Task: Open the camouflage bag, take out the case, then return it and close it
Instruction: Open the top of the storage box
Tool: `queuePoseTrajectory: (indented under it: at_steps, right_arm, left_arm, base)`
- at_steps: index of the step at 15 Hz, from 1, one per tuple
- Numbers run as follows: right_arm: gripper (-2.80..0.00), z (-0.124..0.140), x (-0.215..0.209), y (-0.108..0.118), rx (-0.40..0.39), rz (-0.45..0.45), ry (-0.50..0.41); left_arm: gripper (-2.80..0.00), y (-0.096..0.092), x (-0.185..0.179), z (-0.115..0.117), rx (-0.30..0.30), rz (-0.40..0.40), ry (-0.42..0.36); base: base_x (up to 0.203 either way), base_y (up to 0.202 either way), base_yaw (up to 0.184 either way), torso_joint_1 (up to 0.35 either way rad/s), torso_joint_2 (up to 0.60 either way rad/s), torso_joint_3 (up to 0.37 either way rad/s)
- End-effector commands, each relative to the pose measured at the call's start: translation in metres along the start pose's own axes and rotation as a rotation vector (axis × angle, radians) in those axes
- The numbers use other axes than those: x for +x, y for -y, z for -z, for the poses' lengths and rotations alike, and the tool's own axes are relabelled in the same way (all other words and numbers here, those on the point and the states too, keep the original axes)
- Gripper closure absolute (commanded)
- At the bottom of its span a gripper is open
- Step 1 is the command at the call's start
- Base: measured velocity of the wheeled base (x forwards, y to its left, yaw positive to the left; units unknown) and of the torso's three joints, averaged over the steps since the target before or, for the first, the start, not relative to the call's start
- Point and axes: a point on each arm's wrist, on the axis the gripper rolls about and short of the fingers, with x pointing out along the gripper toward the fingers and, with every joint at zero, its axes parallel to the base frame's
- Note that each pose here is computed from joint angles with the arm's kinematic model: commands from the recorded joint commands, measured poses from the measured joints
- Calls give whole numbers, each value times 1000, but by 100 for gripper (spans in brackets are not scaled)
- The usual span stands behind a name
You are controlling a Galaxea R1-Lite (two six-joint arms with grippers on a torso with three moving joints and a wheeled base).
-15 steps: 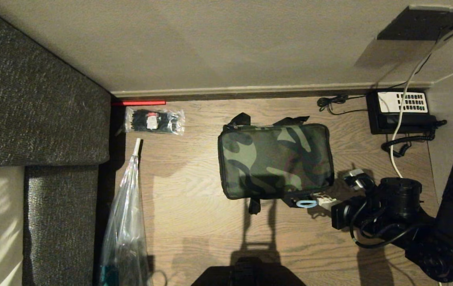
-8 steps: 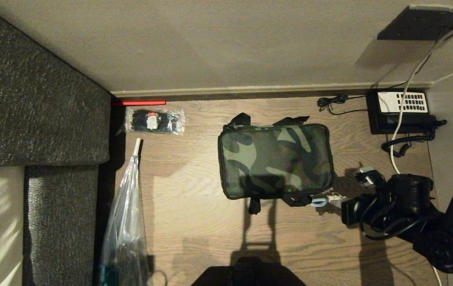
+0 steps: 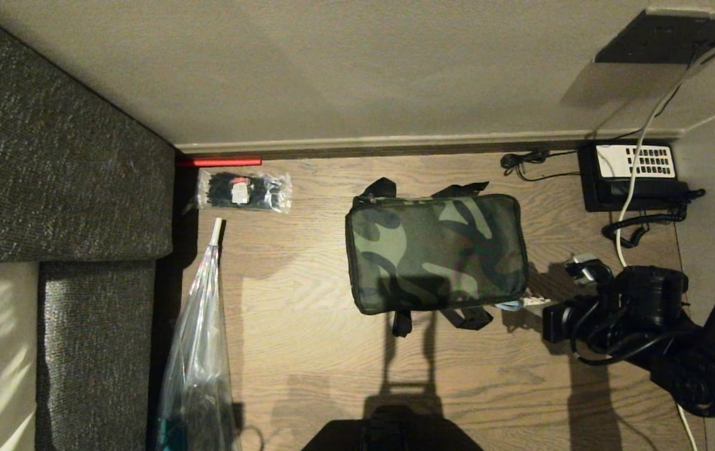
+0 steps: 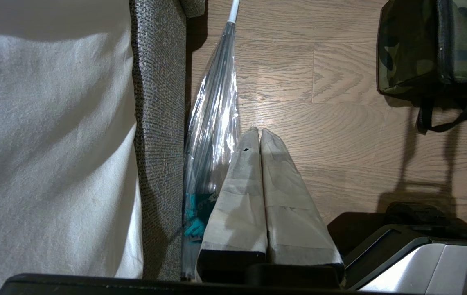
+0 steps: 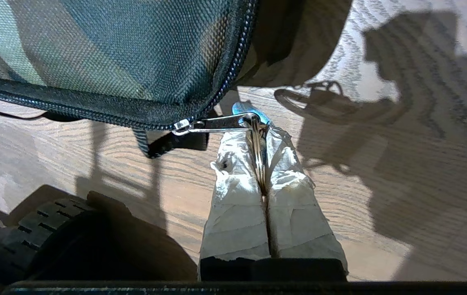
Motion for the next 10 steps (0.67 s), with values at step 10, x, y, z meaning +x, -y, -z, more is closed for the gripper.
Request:
queuePoseTrajectory:
  at_steps: [10]
  right_arm:
    - [0,-7,4,11,-5,28,20]
  left_arm:
    - [0,0,0,0,-1,-1,0]
  base:
    - [0,0,0,0,0,0]
